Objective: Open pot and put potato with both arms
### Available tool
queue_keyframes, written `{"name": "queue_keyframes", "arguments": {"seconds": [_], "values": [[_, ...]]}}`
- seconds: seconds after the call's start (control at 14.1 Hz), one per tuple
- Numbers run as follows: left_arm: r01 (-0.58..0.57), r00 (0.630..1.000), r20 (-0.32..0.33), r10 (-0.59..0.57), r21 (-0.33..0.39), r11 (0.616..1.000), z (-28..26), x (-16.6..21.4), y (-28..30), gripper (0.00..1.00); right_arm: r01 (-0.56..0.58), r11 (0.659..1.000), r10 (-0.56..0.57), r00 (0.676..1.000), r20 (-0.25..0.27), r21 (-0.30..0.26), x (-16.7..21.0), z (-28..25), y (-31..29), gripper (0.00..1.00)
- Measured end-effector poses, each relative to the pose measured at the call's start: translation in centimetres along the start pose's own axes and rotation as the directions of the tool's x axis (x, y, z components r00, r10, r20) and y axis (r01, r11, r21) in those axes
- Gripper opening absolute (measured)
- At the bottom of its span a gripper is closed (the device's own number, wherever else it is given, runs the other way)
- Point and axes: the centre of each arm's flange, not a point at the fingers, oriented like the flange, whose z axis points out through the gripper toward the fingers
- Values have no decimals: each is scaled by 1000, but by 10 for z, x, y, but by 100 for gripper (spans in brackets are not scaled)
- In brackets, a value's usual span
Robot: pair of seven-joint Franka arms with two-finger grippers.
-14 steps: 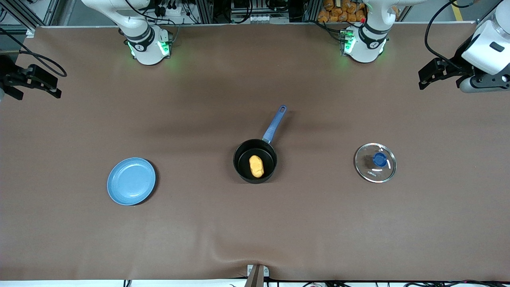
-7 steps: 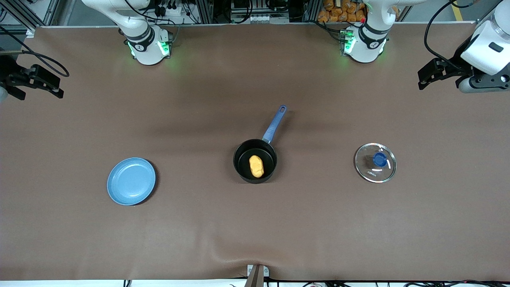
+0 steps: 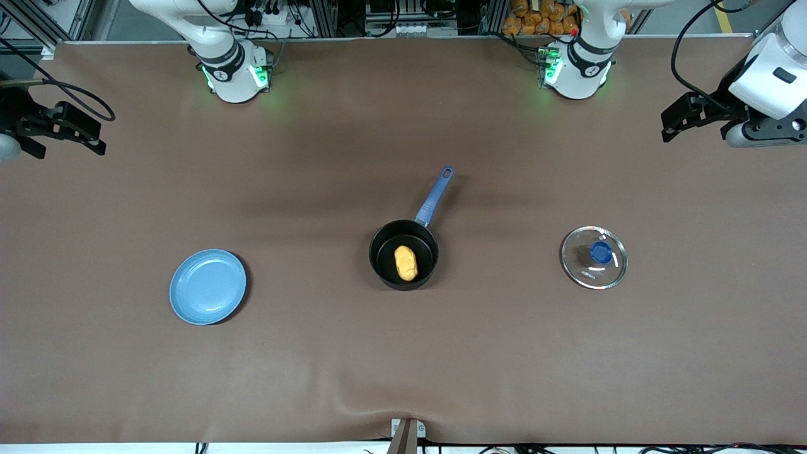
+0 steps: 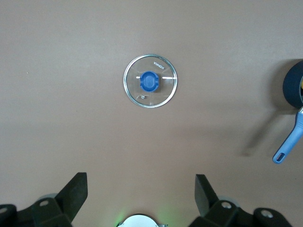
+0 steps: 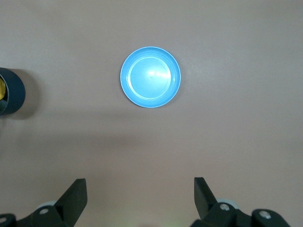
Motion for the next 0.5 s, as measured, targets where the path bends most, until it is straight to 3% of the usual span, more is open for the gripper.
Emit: {"name": "queue_keyframes", "arguments": {"seconds": [0.5], "values": [[4,1000,-2,-4,-1,1000,-1,0,-2,100,0,1000,0,1000,0,0,0,0,0,100]]}}
